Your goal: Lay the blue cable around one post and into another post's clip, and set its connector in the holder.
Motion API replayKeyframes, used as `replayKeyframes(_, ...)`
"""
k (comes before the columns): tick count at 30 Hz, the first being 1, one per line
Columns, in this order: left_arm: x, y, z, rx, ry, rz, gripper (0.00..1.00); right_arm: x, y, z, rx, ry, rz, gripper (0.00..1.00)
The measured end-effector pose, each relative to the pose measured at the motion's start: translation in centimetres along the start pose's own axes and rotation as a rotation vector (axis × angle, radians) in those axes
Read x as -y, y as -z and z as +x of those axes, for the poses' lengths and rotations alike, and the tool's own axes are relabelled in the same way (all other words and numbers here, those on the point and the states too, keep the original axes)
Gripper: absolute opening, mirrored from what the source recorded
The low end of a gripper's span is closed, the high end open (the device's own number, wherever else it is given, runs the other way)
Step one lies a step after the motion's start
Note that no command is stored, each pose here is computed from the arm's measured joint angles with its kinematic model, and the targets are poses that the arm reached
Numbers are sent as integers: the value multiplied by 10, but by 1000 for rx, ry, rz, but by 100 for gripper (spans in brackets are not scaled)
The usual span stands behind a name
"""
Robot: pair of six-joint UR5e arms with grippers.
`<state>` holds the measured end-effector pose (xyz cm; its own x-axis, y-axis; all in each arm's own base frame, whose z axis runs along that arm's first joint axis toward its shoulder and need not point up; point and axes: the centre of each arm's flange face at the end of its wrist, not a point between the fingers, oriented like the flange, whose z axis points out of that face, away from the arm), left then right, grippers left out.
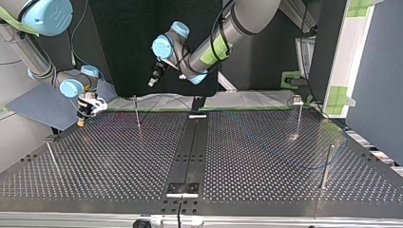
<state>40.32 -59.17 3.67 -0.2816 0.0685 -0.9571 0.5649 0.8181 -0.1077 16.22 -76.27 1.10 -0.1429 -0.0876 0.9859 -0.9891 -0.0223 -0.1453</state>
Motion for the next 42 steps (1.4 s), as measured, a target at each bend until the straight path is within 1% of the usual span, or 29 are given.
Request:
replayKeyframes(9,-9,8,6,-62,-33,-86,100,2,0,0,1,0,2,0)
replayKeyframes(16,-20,15,9,-113,-51,-163,100,2,0,0,0,-1,3,0)
replayKeyframes(22,-29,16,9,-121,-59,-219,100,2,0,0,-1,-1,3,0)
replayKeyframes(26,-32,17,8,-119,-61,-239,100,2,0,0,-2,-1,3,0)
replayKeyframes(37,-36,16,8,-121,-61,-253,100,2,0,0,-2,-1,3,0)
replayKeyframes(39,-39,17,8,-128,-68,-265,100,2,0,0,-2,-1,3,0)
replayKeyframes(42,-46,18,7,-141,-89,-293,100,2,0,0,-2,-1,3,0)
